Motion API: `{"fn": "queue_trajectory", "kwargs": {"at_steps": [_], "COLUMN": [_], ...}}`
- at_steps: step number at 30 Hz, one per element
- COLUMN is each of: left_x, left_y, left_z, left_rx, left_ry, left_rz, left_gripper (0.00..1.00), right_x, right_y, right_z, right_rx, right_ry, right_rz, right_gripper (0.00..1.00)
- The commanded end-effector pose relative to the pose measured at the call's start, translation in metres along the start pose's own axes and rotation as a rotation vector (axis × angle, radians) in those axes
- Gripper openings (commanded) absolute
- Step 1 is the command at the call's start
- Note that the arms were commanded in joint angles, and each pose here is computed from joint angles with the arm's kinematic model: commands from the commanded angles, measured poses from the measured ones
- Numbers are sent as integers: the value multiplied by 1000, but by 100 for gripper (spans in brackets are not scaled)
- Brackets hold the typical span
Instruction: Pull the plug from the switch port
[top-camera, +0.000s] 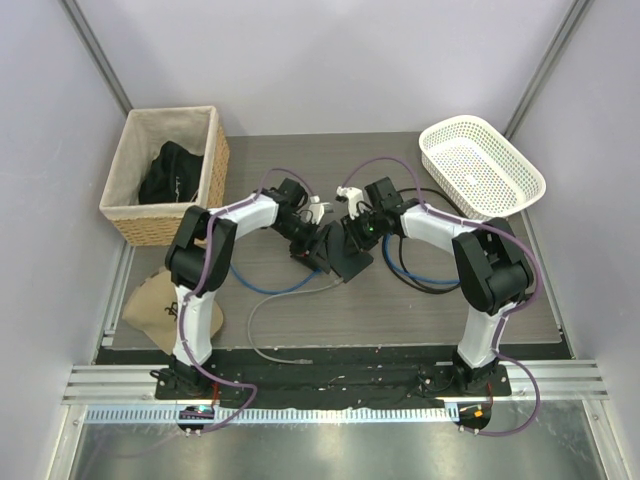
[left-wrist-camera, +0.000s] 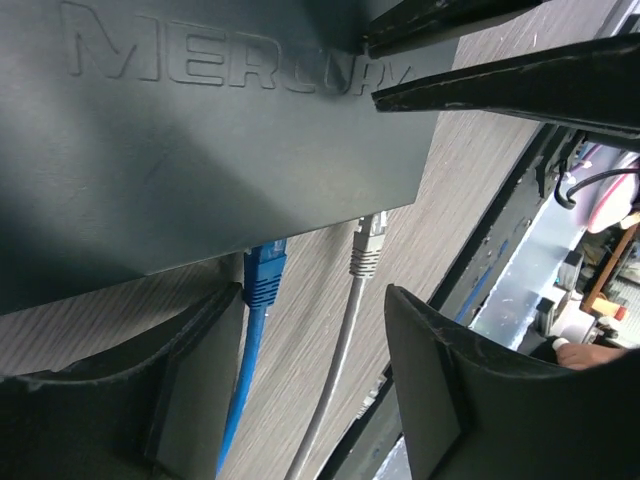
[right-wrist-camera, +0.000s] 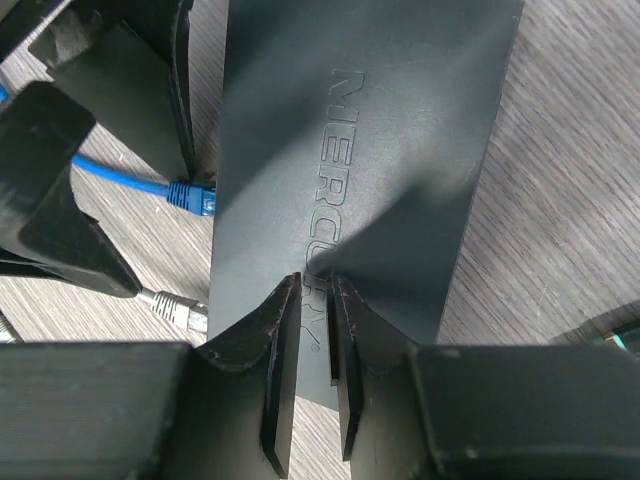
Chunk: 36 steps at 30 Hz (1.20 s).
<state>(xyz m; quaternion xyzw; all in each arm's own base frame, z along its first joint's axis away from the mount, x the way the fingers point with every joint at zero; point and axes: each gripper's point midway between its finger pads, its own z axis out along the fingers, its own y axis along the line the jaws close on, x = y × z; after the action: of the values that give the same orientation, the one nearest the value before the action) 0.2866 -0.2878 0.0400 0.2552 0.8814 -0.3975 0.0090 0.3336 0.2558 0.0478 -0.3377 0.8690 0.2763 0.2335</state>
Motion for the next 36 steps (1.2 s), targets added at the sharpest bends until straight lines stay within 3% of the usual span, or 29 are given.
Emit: {"fn": "queue_trajectory", "kwargs": {"at_steps": [1, 12, 22, 30, 32, 33, 36], "left_x": [-5, -9, -29, -21, -21, -22, -23], "left_y": [10, 29, 34, 54, 58, 58, 59], "left_z": [9, 11, 8, 17, 19, 19, 20], "left_rx": [2, 52, 20, -68, -87, -88, -98], "left_ry": [-17, -6, -31, -25, -31, -32, -28], "left_rz": [-5, -122, -271, -358, -362, -369, -373], "left_gripper": [61, 42, 43, 13, 10, 3, 0], "right_x": [1, 5, 6, 15, 17, 19, 20], "right_y": [-6, -9, -10, -9, -9, -9, -9], "right_z": [-8, -9, -7, -3, -2, -2, -1], "right_rx": [61, 81, 82, 76, 76, 76, 76], "right_ry": [-13, -5, -1, 22, 26, 29, 32], "right_rz": [-4, 11, 22, 54, 62, 65, 69], "right_gripper": [25, 25, 25, 24, 25, 24, 24]}}
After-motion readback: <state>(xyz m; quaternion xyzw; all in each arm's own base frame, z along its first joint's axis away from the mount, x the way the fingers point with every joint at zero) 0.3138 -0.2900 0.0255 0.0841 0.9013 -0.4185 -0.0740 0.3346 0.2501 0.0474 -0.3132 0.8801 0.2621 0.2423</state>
